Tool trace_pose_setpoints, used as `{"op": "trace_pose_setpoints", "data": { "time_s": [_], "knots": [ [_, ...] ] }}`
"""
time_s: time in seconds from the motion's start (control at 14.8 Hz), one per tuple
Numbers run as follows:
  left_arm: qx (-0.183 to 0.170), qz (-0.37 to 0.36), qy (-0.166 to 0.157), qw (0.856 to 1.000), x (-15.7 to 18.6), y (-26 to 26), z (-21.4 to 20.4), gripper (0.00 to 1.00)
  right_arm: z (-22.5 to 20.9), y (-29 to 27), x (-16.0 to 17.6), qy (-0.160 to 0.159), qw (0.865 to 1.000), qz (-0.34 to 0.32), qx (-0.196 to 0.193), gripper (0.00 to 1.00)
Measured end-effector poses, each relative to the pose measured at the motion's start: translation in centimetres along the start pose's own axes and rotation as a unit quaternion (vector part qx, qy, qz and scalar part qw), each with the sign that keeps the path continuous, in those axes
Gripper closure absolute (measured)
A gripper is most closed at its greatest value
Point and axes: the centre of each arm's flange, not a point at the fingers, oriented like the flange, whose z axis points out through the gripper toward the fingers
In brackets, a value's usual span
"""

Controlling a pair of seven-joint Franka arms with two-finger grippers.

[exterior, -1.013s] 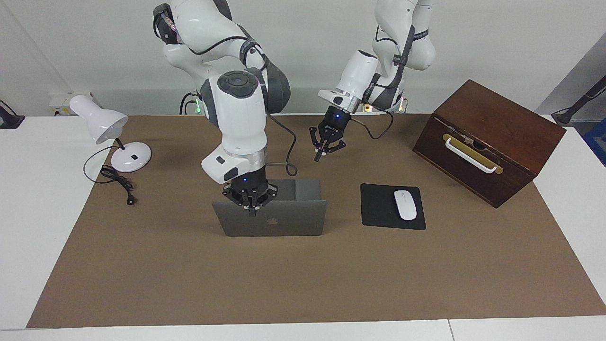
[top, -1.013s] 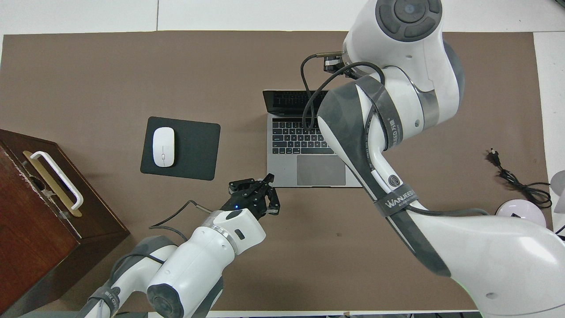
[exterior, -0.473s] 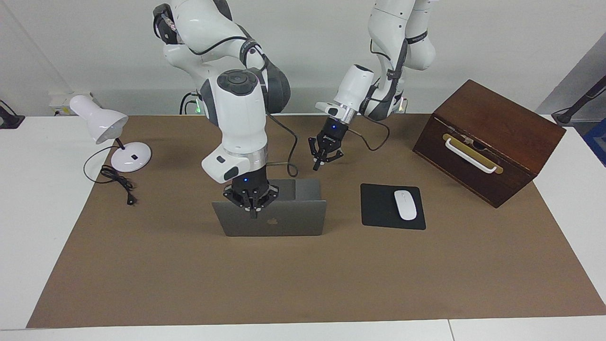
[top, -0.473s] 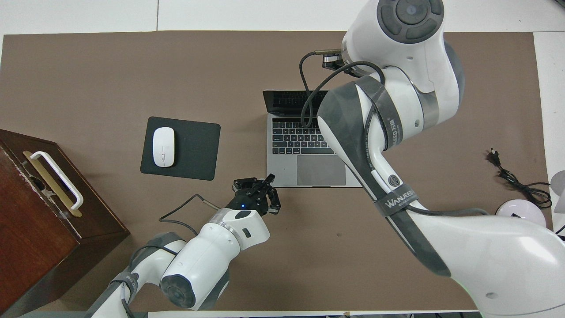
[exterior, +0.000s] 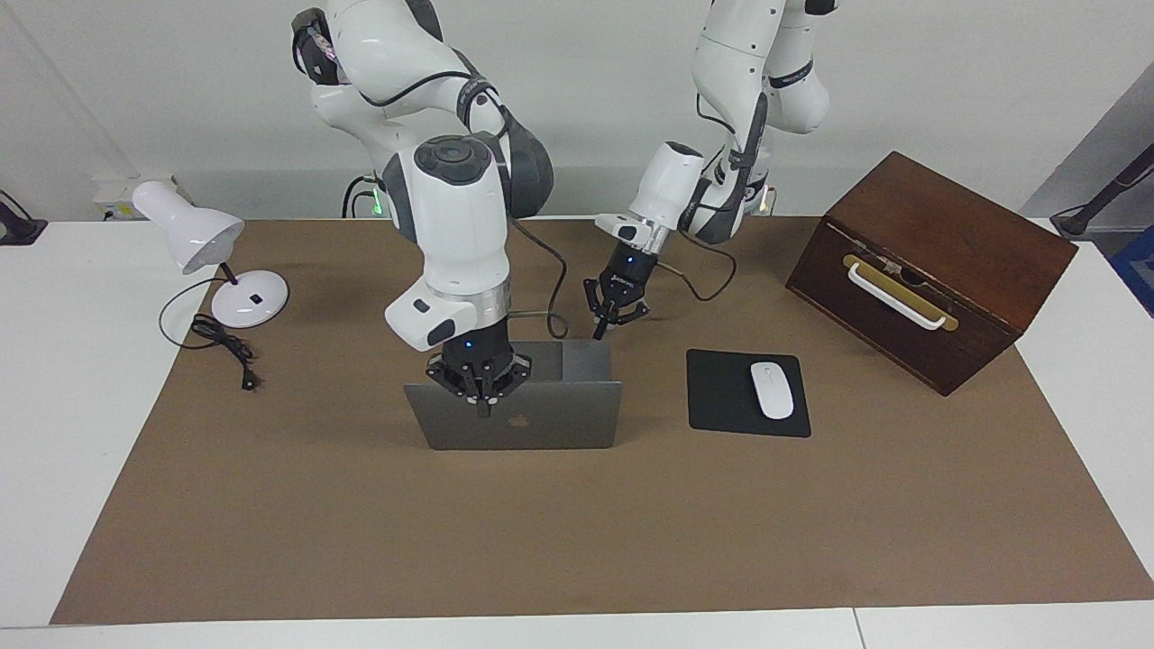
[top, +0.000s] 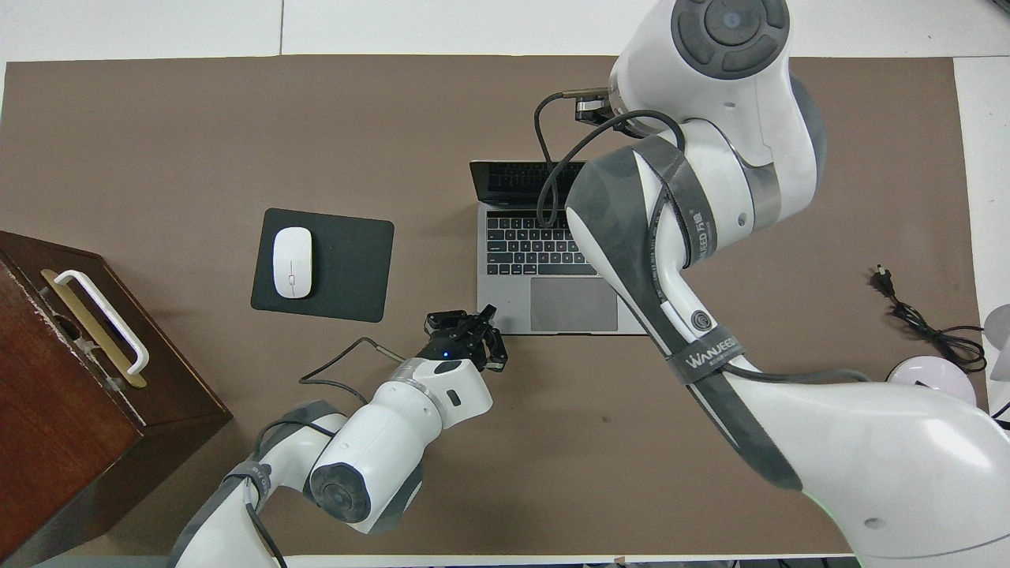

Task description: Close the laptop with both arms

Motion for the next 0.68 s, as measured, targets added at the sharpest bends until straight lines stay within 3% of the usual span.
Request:
{"op": "trace_pose_setpoints", "data": {
  "time_s": [0.68],
  "knots": [
    [0.006, 0.008, -0.020, 1.000, -1.4, -0.9, 2.4, 0.99, 0.8, 0.0, 0.1, 0.003, 1.000, 0.000, 0.002, 0.99]
  ]
}}
